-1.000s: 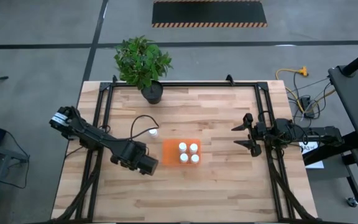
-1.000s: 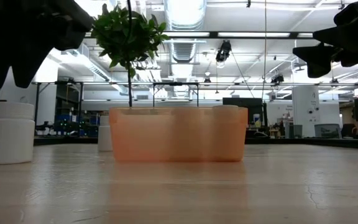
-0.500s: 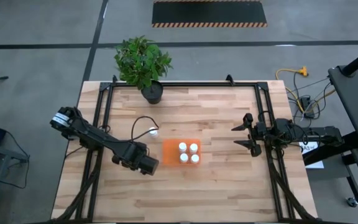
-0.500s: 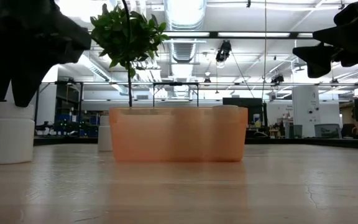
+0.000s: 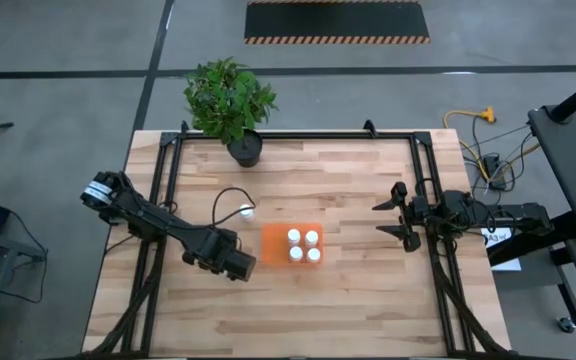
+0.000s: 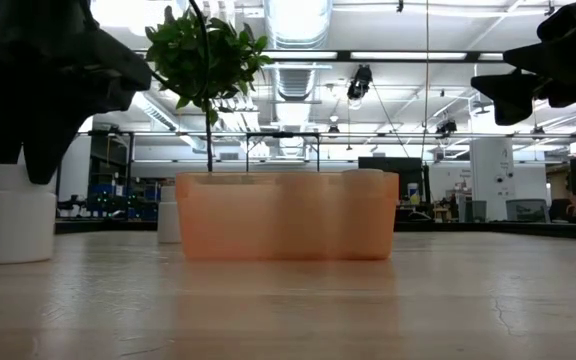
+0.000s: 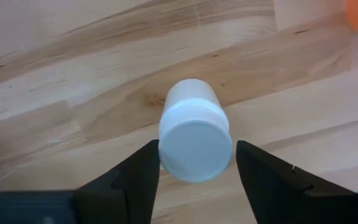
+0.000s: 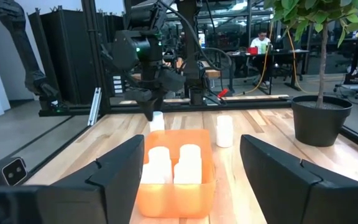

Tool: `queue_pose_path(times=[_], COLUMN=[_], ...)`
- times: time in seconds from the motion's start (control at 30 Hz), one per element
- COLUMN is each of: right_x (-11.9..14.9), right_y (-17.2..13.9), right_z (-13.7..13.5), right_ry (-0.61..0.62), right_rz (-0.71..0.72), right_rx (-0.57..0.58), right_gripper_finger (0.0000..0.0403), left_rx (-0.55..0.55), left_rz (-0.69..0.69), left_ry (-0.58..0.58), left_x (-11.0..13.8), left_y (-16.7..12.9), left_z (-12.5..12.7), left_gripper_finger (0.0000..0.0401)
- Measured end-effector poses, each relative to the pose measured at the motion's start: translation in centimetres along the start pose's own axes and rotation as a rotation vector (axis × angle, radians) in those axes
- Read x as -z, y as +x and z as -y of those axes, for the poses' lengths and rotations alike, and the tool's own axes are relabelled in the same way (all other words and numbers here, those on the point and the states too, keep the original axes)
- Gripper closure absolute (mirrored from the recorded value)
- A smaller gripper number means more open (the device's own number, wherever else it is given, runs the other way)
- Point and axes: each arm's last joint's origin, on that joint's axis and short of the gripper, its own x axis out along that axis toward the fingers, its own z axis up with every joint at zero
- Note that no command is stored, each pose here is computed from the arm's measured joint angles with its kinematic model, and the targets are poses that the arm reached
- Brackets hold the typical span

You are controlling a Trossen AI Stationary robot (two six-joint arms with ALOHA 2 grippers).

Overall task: Pick and place pill bottles into a basket
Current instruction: Put the white pill bottle into the orange bin

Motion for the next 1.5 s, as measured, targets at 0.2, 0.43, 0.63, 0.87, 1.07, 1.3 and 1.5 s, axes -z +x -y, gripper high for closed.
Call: queue_pose_path(times=[0.2, 0.43, 0.63, 0.87, 1.07, 1.3, 1.5], right_x=[0.0, 0.0, 0.0, 0.0, 0.0, 0.0, 0.0], right_y=[0.0, 0.0, 0.0, 0.0, 0.0, 0.0, 0.0], right_z=[0.0, 0.0, 0.0, 0.0, 0.0, 0.0, 0.0], right_ry=[0.000, 0.000, 0.000, 0.000, 0.000, 0.000, 0.000], right_rz=[0.000, 0.000, 0.000, 0.000, 0.000, 0.000, 0.000], right_rx=[0.000, 0.000, 0.000, 0.000, 0.000, 0.001, 0.000], right_gripper_finger=[0.0149, 0.0153, 0.0147, 0.0151, 0.0154, 0.0147, 0.0151], left_rx=[-0.001, 0.028, 0.034, 0.018, -0.023, -0.002, -0.008], left_rz=[0.000, 0.015, 0.046, 0.118, 0.163, 0.183, 0.193], left_ry=[-0.006, 0.003, 0.024, 0.046, 0.125, 0.259, 0.369], left_x=[0.0, 0.0, 0.1, -0.6, -2.1, -4.5, -6.4], left_y=[0.0, -0.9, -3.5, -8.2, -10.6, -11.5, -10.7], left_z=[0.0, 0.5, 1.2, 1.5, 3.4, 7.4, 10.5], left_gripper_finger=[0.0263, 0.0263, 0.0263, 0.0263, 0.0263, 0.0263, 0.0263])
